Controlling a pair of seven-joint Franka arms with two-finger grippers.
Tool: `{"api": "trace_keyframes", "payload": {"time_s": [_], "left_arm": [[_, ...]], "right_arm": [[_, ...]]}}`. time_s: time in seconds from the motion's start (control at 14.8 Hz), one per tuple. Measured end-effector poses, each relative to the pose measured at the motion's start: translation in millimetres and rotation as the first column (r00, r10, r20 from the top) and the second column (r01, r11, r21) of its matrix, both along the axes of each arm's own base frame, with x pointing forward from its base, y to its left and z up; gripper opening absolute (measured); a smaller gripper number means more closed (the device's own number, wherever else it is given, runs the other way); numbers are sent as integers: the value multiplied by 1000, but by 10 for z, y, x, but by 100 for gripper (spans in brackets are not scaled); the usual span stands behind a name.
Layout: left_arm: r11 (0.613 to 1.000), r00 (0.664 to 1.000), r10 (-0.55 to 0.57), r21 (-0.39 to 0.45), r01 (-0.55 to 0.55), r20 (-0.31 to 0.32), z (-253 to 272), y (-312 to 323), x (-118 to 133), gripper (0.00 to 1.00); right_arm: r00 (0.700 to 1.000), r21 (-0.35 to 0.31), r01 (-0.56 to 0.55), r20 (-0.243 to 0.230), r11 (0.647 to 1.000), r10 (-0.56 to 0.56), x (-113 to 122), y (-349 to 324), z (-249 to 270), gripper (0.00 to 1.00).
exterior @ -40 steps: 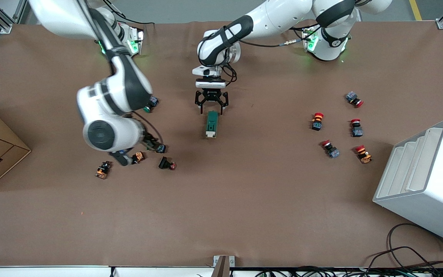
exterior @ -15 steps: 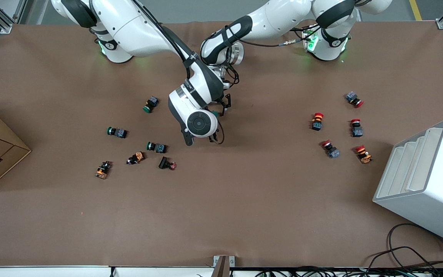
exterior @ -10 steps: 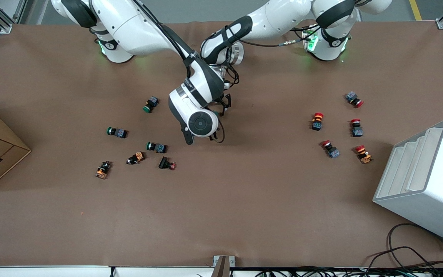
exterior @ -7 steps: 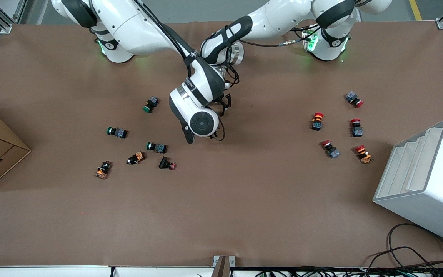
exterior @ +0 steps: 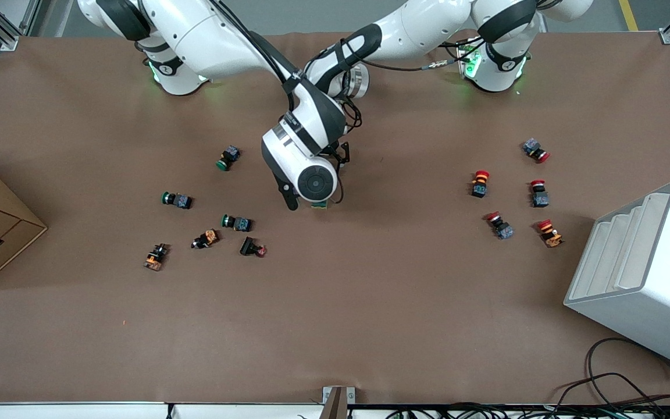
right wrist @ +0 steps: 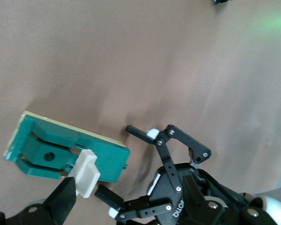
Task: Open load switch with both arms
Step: 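Push the white handle down toward the switch base with the right gripper, then raise the right gripper away from the closed switch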
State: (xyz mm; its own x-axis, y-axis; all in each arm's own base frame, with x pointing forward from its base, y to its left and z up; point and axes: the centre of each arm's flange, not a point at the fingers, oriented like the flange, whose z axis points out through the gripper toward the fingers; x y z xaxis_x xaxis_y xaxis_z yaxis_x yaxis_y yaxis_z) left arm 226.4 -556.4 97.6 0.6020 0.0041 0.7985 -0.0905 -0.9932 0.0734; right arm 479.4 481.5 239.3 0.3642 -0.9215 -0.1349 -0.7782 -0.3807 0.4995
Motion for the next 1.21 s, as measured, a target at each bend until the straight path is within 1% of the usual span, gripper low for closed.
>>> {"api": "trace_keyframes", "payload": {"time_s": [0.4,0.74,1.08,1.21], "left_arm": [[1000,1000,0,0,0,0,-1,1,1,98],[1000,1000,0,0,0,0,-1,1,1,98],[1000,1000,-8,14,8,1,-8,5,10,98],[1000,1000,-10,24,10,-1,-16,4,23,97]], "right_arm": [[999,-16,-42,-33,999,42,-152,65,-31,100],[997,-37,-62,-56,997,60,-279,102,-196,100],[996,-57,-74,-60,996,71,-288,72,-335,100],[996,-66,-82,-52,994,79,-277,59,-341,100]]}}
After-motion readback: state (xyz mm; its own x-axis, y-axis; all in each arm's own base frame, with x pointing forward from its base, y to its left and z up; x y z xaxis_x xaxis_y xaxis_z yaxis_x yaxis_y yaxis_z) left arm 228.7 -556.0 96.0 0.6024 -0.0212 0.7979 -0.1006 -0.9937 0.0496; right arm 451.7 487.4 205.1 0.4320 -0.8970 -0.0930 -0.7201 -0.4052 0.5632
